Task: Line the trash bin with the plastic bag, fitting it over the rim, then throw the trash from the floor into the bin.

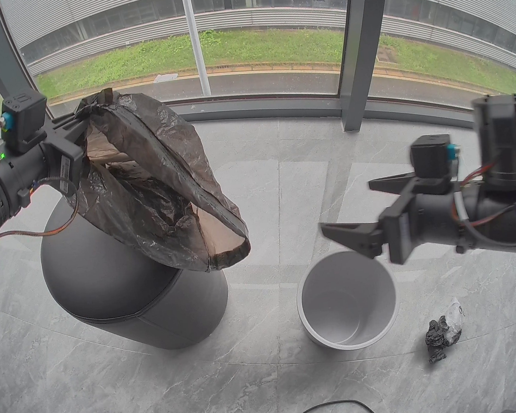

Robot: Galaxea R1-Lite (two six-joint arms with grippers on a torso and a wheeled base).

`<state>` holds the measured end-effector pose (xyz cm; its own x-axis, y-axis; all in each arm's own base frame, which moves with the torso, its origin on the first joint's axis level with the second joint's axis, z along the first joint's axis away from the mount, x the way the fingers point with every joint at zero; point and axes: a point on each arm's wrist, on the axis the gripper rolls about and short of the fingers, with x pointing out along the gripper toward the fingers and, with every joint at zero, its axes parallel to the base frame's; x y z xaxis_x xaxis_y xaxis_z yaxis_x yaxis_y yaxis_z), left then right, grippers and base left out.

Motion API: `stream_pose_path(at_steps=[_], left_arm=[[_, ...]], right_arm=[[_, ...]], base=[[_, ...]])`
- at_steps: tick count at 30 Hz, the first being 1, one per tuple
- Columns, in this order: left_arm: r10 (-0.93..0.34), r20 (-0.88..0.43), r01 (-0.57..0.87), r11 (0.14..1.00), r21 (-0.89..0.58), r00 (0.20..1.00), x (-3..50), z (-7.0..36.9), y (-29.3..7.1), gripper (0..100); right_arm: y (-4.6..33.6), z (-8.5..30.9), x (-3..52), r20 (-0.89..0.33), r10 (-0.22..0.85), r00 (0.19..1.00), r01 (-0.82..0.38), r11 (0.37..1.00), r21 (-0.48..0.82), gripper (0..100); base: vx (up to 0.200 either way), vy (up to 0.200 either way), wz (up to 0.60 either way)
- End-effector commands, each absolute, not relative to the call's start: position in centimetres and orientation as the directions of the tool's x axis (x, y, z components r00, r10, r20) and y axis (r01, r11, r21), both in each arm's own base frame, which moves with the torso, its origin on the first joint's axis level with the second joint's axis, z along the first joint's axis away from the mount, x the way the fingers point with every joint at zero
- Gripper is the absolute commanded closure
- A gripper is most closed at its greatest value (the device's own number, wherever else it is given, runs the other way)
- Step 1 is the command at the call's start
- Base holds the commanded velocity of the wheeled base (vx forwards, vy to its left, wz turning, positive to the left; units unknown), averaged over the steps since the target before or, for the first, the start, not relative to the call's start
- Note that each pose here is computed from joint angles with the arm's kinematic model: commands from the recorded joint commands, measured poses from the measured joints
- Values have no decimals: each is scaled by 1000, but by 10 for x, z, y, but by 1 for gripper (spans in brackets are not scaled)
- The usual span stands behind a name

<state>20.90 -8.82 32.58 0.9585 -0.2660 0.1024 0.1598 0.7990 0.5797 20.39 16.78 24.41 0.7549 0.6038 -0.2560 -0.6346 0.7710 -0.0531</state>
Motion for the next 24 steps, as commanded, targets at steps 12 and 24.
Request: stream_pose_path(at_steps=[12, 24], left_arm=[[-253, 97, 159, 819, 552, 963, 243, 332, -98, 100], [-255, 120, 150, 823, 548, 959, 236, 338, -96, 100]], right_arm=[[301, 178, 300, -235, 600, 765, -632, 770, -91, 0], [308, 172, 337, -153, 494, 856, -510, 854, -97, 0]], base=[[0, 0, 0], [0, 0, 0]])
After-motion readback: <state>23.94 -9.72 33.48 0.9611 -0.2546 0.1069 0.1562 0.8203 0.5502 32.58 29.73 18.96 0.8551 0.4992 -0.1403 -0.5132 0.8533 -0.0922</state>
